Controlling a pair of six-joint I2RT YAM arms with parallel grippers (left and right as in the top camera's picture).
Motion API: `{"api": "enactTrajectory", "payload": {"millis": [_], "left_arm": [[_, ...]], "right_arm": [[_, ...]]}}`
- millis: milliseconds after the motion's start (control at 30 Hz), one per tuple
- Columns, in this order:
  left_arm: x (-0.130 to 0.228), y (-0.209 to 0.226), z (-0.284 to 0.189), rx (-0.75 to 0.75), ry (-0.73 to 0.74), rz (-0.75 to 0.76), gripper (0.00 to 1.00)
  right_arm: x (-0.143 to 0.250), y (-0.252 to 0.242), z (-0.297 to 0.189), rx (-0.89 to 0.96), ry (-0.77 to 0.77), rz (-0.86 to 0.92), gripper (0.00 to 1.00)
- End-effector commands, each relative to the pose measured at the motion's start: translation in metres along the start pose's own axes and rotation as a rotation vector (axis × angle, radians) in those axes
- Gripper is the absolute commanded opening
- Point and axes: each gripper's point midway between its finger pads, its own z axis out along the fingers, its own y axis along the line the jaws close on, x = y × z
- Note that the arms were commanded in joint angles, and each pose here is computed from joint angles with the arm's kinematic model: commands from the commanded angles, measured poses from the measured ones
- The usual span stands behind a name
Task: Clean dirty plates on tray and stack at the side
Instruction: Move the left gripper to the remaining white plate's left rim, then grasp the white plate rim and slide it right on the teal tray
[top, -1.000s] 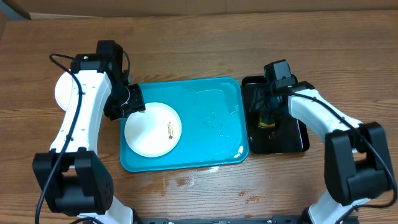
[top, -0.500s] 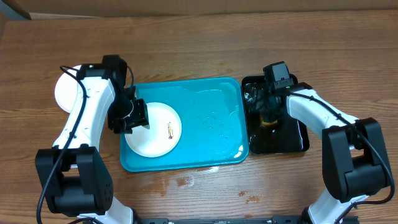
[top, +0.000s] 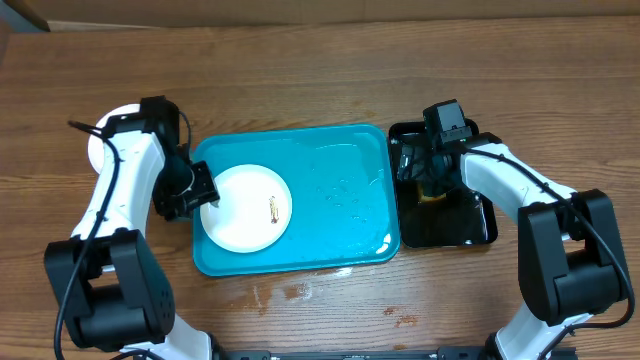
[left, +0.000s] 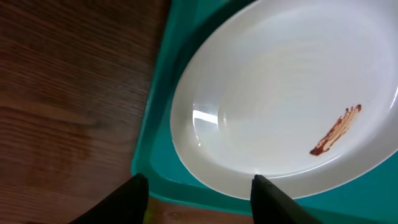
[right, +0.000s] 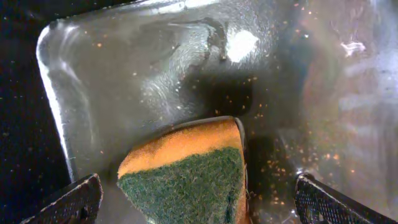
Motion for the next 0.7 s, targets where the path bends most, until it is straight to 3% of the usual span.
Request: {"api": "enactTrajectory", "payload": {"millis": [0, 167, 667], "left_arm": [[-0.001, 0.005, -0.003, -0.017, -0.025, -0.034, 0.54], [0.004, 0.025, 0.011, -0.116, -0.024, -0.119, 0.52], [0.004, 0.01, 0.054, -0.053, -0.061, -0.085, 0.44]], "right_arm": [[0.001, 0.0, 0.002, -0.007, 0.006, 0.006, 1.0], [0.001, 0.0, 0.002, -0.007, 0.006, 0.006, 1.0], [0.001, 0.0, 0.002, -0.007, 0.005, 0.006, 1.0]]}}
